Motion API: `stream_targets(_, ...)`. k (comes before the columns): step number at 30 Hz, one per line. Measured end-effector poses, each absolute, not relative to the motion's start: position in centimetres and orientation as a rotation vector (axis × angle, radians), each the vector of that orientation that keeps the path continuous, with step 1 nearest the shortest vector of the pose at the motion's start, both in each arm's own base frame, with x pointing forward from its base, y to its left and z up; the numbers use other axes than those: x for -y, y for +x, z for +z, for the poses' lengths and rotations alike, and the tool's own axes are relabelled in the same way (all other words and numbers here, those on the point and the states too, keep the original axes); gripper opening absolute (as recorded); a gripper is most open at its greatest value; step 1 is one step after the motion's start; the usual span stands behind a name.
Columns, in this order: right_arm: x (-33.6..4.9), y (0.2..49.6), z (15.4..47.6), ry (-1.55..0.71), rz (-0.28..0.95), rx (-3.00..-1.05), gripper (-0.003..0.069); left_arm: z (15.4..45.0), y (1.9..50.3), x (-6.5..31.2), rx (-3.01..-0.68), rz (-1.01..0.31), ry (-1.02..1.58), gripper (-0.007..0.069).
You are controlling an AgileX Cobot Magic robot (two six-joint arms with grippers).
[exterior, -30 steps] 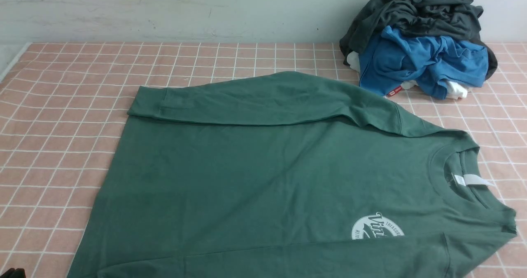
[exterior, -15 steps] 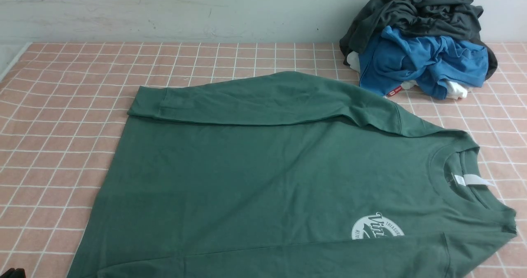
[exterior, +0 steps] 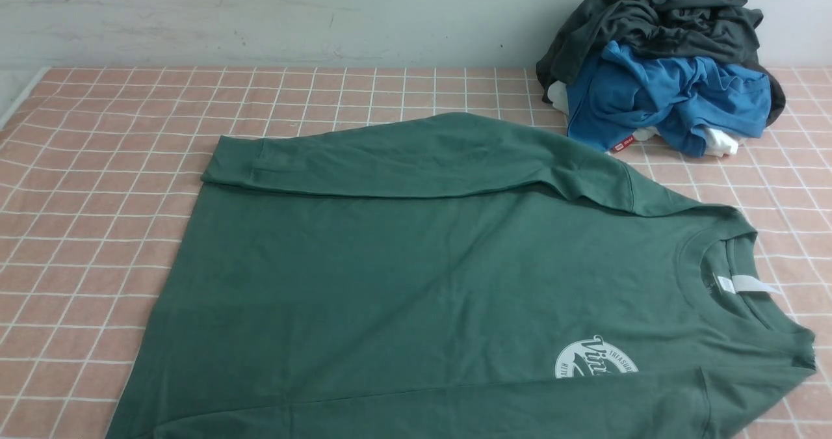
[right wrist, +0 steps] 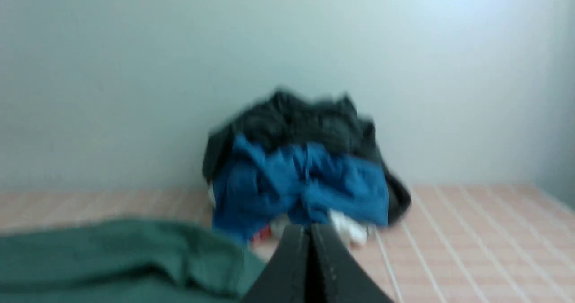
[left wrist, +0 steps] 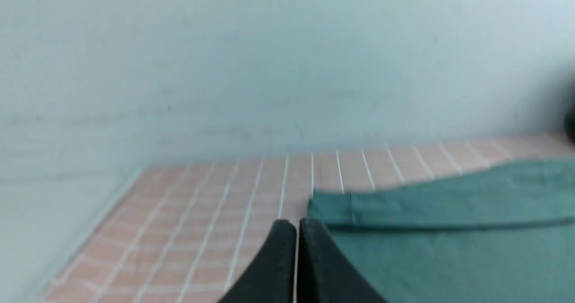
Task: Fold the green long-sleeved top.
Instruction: Use the left arm to clamp the cuff closest to it
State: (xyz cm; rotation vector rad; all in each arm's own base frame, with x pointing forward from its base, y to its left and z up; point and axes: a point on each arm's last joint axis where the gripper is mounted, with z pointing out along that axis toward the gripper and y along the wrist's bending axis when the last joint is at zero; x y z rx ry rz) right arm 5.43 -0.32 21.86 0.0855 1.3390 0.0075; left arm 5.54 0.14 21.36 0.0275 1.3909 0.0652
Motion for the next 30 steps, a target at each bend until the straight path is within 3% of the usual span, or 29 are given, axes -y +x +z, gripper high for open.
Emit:
stream_targets(5, 0.3, 4.6, 24.1, 0.149, 0.134, -1.07, -0.0013, 23.0, 5.1, -0.3, -1.206, 0.022, -0.027, -0.0003)
stream_targets(8, 0.2, 4.0, 25.0, 0.164, 0.208, -0.946, -0.0013, 24.6, 4.4, -0.4, -1.039, -0.146, -0.137, -0.0003)
stream_targets(10, 0.1, 3.9, 25.6, 0.146, 0.205, -0.943, -0.0013, 26.1, 4.1, -0.3, -1.024, -0.193, -0.15, -0.0003)
stream_targets(11, 0.0, 3.8, 26.6, 0.122, 0.186, -0.965, -0.0013, 28.3, 3.8, -0.1, -1.026, -0.192, -0.131, -0.0003)
stream_targets(15, -0.2, 3.9, 31.0, 0.055, 0.091, -1.057, -0.0013, 33.8, 4.2, 0.0, -1.184, -0.12, -0.089, -0.0003)
stream_targets(18, 0.3, 6.0, 34.2, 0.051, -0.026, -1.294, -0.0013, 36.8, 7.2, -0.3, -1.446, -0.057, -0.099, -0.0003)
stream_targets(20, 0.7, 7.6, 34.8, 0.067, -0.065, -1.43, -0.0013, 36.7, 9.6, -0.4, -1.614, -0.045, -0.122, -0.0003)
stream_targets(22, 1.0, 10.4, 34.0, 0.097, -0.073, -1.679, -0.0013, 34.3, 13.3, -0.5, -1.932, -0.054, -0.173, -0.0003)
stream_targets(23, 1.0, 10.4, 34.1, 0.099, -0.07, -1.676, -0.0013, 34.0, 13.5, -0.5, -1.958, -0.051, -0.175, -0.0003)
stream_targets(26, -0.1, 13.3, 30.8, 0.076, 0.008, -2.072, -0.0013, 29.0, 17.0, 0.3, -2.383, -0.095, -0.188, -0.0003)
stream_targets(30, -2.5, 15.0, 27.3, -0.149, 0.086, -2.393, -0.0013, 25.0, 19.4, 1.5, -2.663, -0.111, -0.096, 0.0027)
